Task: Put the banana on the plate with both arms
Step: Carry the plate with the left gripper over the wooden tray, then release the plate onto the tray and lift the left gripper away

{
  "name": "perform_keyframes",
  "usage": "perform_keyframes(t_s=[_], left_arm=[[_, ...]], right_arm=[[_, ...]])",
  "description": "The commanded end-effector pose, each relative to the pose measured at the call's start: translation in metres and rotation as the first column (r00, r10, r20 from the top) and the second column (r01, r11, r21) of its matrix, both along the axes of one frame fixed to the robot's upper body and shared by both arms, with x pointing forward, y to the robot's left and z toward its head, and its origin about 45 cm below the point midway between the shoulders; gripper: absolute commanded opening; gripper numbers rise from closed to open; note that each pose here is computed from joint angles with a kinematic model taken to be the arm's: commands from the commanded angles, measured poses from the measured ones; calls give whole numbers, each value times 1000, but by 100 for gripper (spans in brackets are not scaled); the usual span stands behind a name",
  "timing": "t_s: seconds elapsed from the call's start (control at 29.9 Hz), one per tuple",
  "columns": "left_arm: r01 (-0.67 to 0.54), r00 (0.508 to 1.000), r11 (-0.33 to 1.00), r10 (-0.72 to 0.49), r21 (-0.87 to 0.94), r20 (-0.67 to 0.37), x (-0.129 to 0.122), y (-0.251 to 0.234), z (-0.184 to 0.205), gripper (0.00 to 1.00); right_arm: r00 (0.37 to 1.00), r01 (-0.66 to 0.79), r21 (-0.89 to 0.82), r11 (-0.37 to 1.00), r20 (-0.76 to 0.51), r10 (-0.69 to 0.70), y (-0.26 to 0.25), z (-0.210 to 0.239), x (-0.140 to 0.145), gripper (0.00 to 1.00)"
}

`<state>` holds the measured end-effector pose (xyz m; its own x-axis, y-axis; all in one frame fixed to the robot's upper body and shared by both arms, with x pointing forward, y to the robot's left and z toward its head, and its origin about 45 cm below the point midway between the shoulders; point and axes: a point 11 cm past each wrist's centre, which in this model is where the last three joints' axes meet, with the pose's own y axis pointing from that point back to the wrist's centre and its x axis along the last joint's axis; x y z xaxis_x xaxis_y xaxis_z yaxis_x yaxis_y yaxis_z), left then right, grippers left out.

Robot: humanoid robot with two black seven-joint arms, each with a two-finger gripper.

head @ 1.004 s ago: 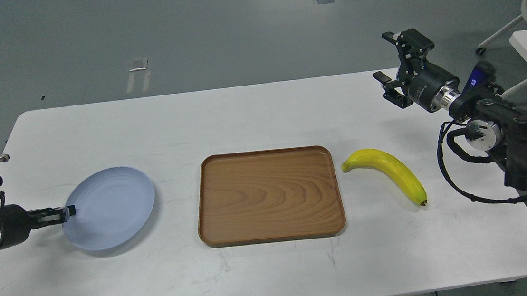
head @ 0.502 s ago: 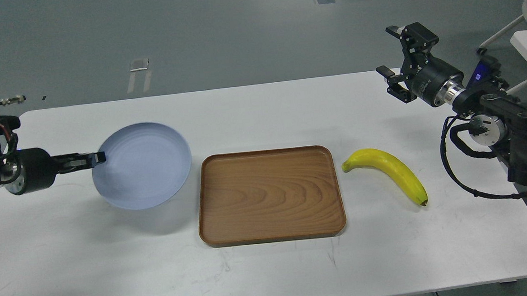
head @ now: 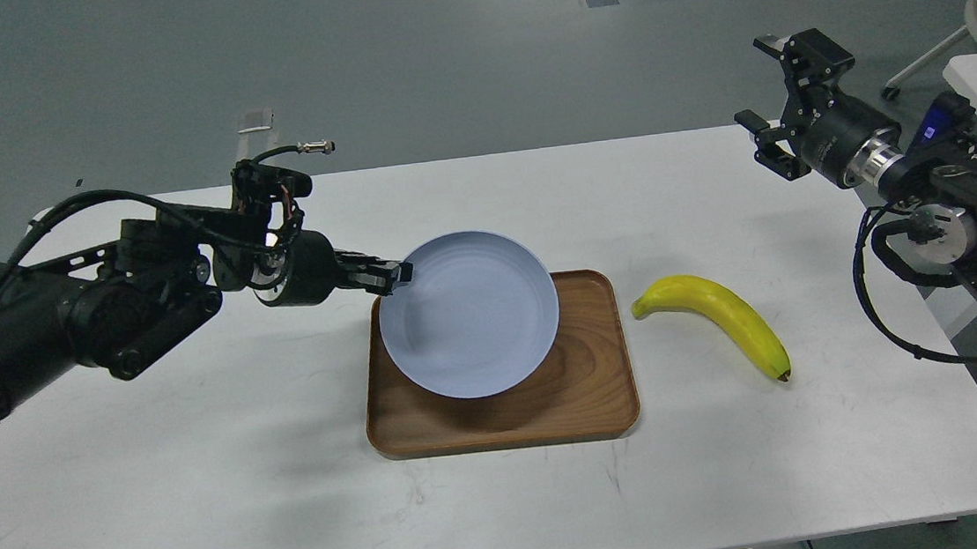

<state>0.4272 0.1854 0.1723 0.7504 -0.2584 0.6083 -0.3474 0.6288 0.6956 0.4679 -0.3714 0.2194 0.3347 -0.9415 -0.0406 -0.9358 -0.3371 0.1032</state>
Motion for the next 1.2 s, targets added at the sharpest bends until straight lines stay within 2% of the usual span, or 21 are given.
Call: perform_keyframes(t_s=[0.0,0.43,0.47,0.5,0.57,0.64,0.67,0.77,0.87,0.94,0.97,1.04,1.07,1.14,1.17], left_arm=[[21,1000,1000,-21,14,-19,-2,-18,-11,0],[41,998,998,-39,36,-48,-7,-46,-29,0],[40,998,999,-38,37,-48,-7,-46,-29,7],[39,998,999,-37,36,-50,-7,-45,-30,32],[38,998,999,-36,34,-52,-7,-45,-31,52],[37,998,999,-35,29,-50,-7,-46,-30,93],[36,998,999,-34,31,-52,-7,-46,-30,97],[29,999,999,-28,27,-43,-3,-44,-25,97],[-34,998,998,32,-46,-48,5,-40,-12,98],[-172,983,961,153,-215,-102,19,-32,12,98],[-173,983,961,153,-216,-103,19,-32,12,98],[-329,942,854,267,-404,-202,30,-21,34,98],[-430,902,736,317,-523,-294,37,-14,47,98],[-574,819,494,353,-653,-452,46,6,67,98],[-599,800,441,358,-668,-482,47,14,71,98]], right_arm=[[1000,12,-9,1000,1,-12,-8,2,-1,100],[1000,14,-9,1000,0,-14,-9,2,-2,100],[1000,14,-9,1000,0,-14,-9,2,-2,100],[1000,16,-11,1000,1,-16,-11,2,-2,100],[1000,17,-12,1000,1,-17,-12,3,-2,100],[1000,17,-10,1000,2,-17,-11,3,-2,100],[1000,16,-11,1000,1,-16,-11,3,-2,100],[1000,17,-12,1000,2,-17,-12,3,-2,100],[1000,18,-13,1000,3,-18,-13,4,-2,100],[1000,25,-18,1000,6,-25,-18,6,-3,100],[1000,25,-18,1000,6,-25,-18,6,-3,100],[1000,24,-18,1000,5,-24,-21,8,-5,100],[1000,19,-18,1000,6,-18,-22,10,-6,100],[1000,-12,-24,1000,-2,12,-21,12,-11,100],[1000,-26,-35,999,-8,26,-20,12,-12,100]])
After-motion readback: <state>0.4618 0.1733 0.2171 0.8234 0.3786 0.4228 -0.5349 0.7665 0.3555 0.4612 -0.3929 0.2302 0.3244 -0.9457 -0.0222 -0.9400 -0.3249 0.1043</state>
